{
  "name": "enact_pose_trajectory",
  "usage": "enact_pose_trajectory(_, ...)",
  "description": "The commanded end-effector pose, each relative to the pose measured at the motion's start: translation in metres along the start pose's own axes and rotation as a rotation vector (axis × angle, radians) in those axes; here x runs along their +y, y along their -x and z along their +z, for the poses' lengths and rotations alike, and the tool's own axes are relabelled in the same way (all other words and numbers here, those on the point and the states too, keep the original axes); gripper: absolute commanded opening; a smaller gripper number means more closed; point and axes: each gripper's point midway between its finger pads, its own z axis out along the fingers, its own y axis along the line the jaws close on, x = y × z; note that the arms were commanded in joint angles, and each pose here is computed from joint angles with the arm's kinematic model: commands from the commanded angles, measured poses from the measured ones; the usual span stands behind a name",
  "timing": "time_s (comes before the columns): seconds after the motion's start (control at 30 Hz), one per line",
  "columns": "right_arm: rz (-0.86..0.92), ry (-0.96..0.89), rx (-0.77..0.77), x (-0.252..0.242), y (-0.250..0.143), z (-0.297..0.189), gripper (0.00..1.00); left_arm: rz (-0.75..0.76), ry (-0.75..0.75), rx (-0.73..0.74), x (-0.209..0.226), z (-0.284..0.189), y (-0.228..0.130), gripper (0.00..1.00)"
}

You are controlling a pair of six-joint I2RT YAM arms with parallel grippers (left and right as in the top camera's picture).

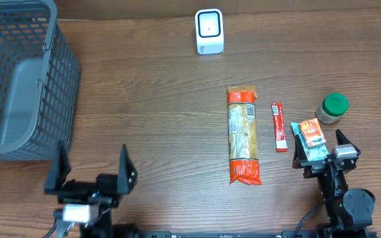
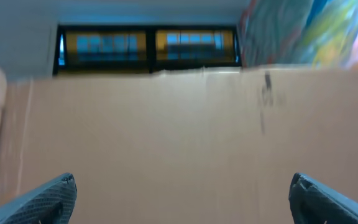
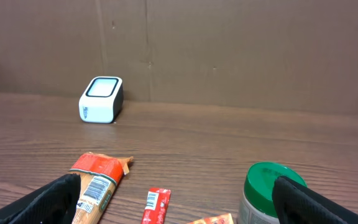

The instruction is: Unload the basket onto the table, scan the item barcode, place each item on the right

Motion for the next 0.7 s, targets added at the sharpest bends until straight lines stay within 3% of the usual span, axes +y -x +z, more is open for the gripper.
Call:
enact_pose_trajectory(0.0,-0.005,-0.002,-0.004,0.0,-0.002,0.0,1.0,0.023,0.023,0.068,0.005,-0.005,-0.037,1.0)
enact_pose_trajectory(0.3,-0.004,-0.002,-0.004,0.0,-0.002,0.0,1.0,-0.13,0.228,0.209,0.039,-0.027,-0.116,1.0)
enact_pose_trajectory(0.67,-0.004,-0.002,-0.004,0.0,-0.002,0.0,1.0,-0.121,0.278,0.41,0.045,-0.051,-0.179,1.0)
